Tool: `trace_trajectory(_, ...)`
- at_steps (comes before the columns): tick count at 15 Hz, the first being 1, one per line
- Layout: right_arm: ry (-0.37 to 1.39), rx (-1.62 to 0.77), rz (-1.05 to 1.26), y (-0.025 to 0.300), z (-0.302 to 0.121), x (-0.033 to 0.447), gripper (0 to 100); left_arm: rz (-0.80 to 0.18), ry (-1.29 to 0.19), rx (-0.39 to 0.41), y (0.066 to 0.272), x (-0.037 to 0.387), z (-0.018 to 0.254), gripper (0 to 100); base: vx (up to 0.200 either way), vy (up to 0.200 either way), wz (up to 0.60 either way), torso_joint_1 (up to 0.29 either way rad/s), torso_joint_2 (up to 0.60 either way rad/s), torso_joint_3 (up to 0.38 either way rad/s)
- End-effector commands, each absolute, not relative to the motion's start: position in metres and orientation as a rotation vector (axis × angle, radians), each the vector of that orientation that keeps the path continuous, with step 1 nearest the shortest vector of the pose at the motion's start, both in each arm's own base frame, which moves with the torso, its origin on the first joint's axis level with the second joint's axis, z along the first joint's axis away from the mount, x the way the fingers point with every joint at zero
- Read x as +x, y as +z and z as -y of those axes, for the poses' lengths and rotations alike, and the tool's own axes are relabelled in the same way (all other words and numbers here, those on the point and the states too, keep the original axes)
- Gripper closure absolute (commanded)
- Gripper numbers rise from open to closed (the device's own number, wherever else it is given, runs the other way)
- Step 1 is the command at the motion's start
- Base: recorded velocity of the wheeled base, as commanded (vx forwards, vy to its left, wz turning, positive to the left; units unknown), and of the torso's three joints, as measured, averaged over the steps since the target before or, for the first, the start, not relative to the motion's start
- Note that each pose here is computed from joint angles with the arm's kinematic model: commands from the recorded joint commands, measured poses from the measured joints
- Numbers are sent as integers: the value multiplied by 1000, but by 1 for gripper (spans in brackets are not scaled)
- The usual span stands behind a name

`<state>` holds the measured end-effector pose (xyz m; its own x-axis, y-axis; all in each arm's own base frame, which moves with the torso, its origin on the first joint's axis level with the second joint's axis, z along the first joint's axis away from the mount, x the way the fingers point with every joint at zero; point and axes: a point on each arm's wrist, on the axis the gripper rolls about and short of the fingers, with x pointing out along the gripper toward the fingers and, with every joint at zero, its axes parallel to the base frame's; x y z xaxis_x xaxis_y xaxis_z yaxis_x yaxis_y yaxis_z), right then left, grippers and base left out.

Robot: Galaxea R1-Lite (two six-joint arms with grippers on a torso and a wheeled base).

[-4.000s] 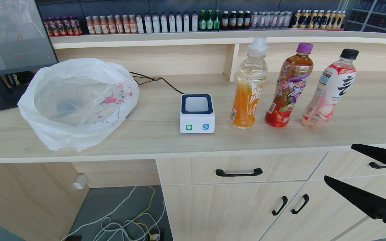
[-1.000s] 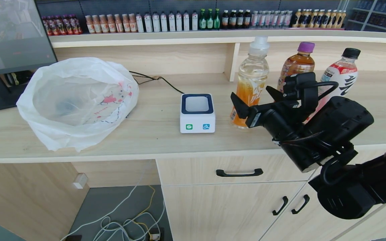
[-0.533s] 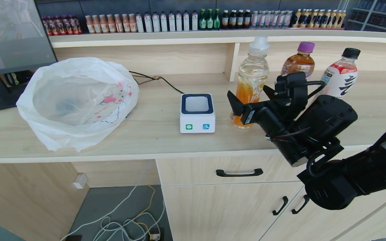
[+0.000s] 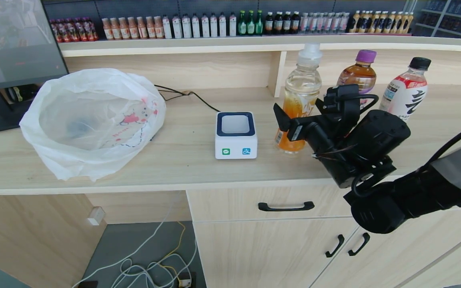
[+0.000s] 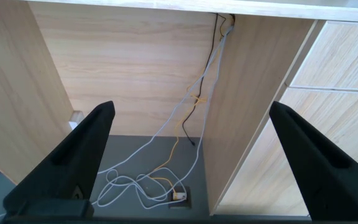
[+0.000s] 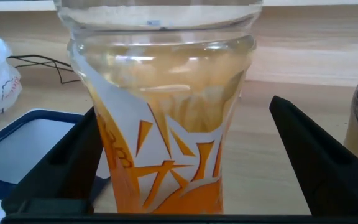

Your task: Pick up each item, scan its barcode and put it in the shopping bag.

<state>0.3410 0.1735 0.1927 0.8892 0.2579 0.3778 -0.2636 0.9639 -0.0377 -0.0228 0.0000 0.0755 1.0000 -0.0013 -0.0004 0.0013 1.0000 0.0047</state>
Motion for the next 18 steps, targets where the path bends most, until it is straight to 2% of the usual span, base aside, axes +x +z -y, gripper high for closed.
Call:
trace_trajectory(1, 266, 16, 400, 192, -175, 347, 0, 0, -2, 5, 75, -23, 0, 0, 0, 0, 0, 0, 0, 0)
trace_trajectory(10, 256, 22, 419, 197, -174, 351, 0, 0, -2, 5, 75, -23, 0, 0, 0, 0, 0, 0, 0, 0)
trace_trajectory(11, 258, 22, 421, 198, -174, 350, 100, 0, -2, 5, 75, -23, 0, 0, 0, 0, 0, 0, 0, 0)
trace_trajectory(18, 256, 35, 448, 209, -171, 345, 100, 0, -2, 5, 75, -23, 0, 0, 0, 0, 0, 0, 0, 0)
